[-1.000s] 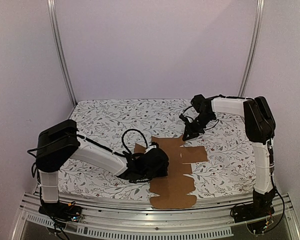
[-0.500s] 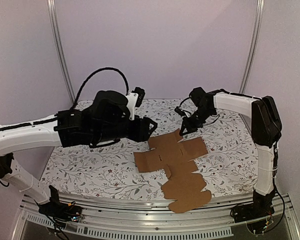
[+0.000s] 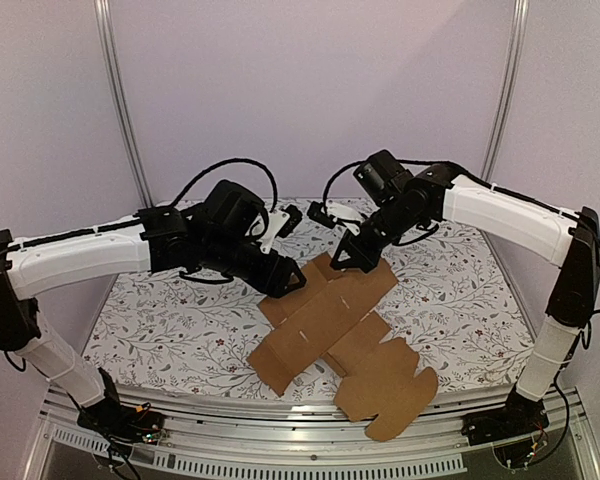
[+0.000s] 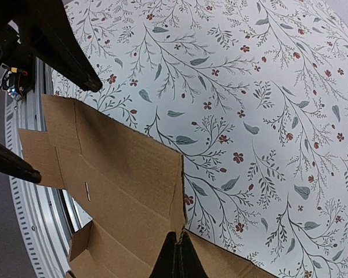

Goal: Fold the paper box

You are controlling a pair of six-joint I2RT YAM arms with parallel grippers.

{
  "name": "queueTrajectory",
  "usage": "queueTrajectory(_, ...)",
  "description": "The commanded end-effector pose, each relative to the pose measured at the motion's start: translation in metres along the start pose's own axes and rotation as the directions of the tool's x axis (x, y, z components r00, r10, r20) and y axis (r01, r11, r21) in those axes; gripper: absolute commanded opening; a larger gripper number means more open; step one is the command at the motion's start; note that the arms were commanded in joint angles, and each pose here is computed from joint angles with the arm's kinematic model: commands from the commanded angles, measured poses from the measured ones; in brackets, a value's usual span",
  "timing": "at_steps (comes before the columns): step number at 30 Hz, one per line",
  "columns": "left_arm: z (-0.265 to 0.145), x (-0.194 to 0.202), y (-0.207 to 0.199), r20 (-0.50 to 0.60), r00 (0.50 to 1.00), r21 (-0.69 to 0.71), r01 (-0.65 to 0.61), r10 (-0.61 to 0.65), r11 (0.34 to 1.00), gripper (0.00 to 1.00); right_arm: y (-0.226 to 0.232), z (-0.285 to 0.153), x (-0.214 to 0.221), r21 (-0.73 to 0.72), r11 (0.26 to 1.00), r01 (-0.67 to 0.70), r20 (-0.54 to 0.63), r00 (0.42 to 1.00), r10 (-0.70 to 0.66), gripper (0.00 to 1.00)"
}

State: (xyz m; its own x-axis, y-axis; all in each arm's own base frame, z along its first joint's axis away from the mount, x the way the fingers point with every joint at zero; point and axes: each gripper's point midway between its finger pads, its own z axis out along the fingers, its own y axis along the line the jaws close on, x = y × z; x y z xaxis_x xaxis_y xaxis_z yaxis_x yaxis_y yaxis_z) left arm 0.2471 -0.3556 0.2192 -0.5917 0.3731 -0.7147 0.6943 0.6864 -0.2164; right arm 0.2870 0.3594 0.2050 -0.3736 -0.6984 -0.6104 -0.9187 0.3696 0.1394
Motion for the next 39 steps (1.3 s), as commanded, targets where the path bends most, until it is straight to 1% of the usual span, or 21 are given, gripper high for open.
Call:
queueTrajectory(1, 0.02, 0.022, -0.002, -0.112, 0.993, 0.036, 0.032, -0.028, 0.999, 0.6, 0.008, -0.001, 0.014, 0.023, 0.997, 0.075, -0.052, 0.996, -0.074, 0.0)
queueTrajectory(3, 0.025, 0.025, 0.001, -0.129, 0.99, 0.033, 0.057, -0.052, 0.998, 0.54, 0.012, -0.003, 0.015, 0.023, 0.995, 0.094, -0.052, 0.994, -0.093, 0.0)
queueTrajectory(6, 0.029, 0.027, 0.005, -0.133, 0.987, 0.041, 0.099, -0.092, 0.994, 0.49, 0.017, -0.007, 0.015, 0.014, 0.993, 0.114, -0.045, 0.993, -0.113, 0.0)
queueTrajectory(10, 0.029, 0.024, 0.012, -0.114, 0.986, 0.043, 0.13, -0.125, 0.991, 0.52, 0.023, -0.01, 0.017, -0.003, 0.991, 0.131, -0.036, 0.991, -0.131, 0.0)
queueTrajectory(14, 0.033, 0.027, 0.002, -0.145, 0.977, 0.15, 0.176, -0.155, 0.973, 0.52, 0.026, -0.016, 0.014, -0.003, 0.989, 0.145, -0.011, 0.989, -0.145, 0.0)
queueTrajectory(17, 0.036, 0.028, -0.009, -0.167, 0.974, 0.219, 0.187, -0.152, 0.958, 0.48, 0.025, -0.018, 0.011, 0.004, 0.989, 0.15, -0.002, 0.989, -0.15, 0.01)
queueTrajectory(20, 0.039, 0.028, -0.012, -0.171, 0.973, 0.239, 0.193, -0.154, 0.952, 0.41, 0.024, -0.017, 0.01, 0.007, 0.988, 0.151, 0.0, 0.988, -0.151, 0.01)
queueTrajectory(25, 0.044, 0.029, -0.015, -0.181, 0.972, 0.26, 0.192, -0.147, 0.946, 0.24, 0.023, -0.013, 0.007, 0.006, 0.989, 0.146, 0.0, 0.989, -0.146, 0.01)
queueTrajectory(29, 0.05, 0.036, -0.015, -0.213, 0.965, 0.258, 0.203, -0.15, 0.945, 0.2, 0.023, -0.012, 0.006, -0.002, 0.99, 0.143, 0.006, 0.99, -0.143, 0.01)
queueTrajectory(31, 0.052, 0.037, -0.015, -0.217, 0.965, 0.261, 0.204, -0.149, 0.943, 0.13, 0.024, -0.013, 0.005, -0.002, 0.99, 0.142, 0.007, 0.99, -0.142, 0.01)
queueTrajectory(33, 0.053, 0.036, -0.015, -0.212, 0.966, 0.266, 0.201, -0.147, 0.943, 0.03, 0.024, -0.014, 0.005, 0.0, 0.99, 0.142, 0.008, 0.99, -0.142, 0.01)
queueTrajectory(34, 0.053, 0.036, -0.015, -0.209, 0.967, 0.266, 0.199, -0.146, 0.943, 0.0, 0.024, -0.013, 0.006, 0.0, 0.99, 0.143, 0.006, 0.99, -0.143, 0.03)
queueTrajectory(36, 0.052, 0.034, -0.014, -0.199, 0.969, 0.269, 0.197, -0.145, 0.943, 0.0, 0.023, -0.011, 0.01, -0.002, 0.991, 0.133, -0.005, 0.991, -0.133, 0.08)
queueTrajectory(37, 0.052, 0.033, -0.013, -0.195, 0.97, 0.269, 0.198, -0.148, 0.943, 0.0, 0.024, -0.01, 0.014, -0.007, 0.992, 0.128, -0.015, 0.992, -0.128, 0.12)
queueTrajectory(39, 0.049, 0.032, -0.011, -0.184, 0.971, 0.268, 0.198, -0.152, 0.943, 0.0, 0.024, -0.008, 0.026, -0.023, 0.994, 0.109, -0.041, 0.993, -0.11, 0.24)
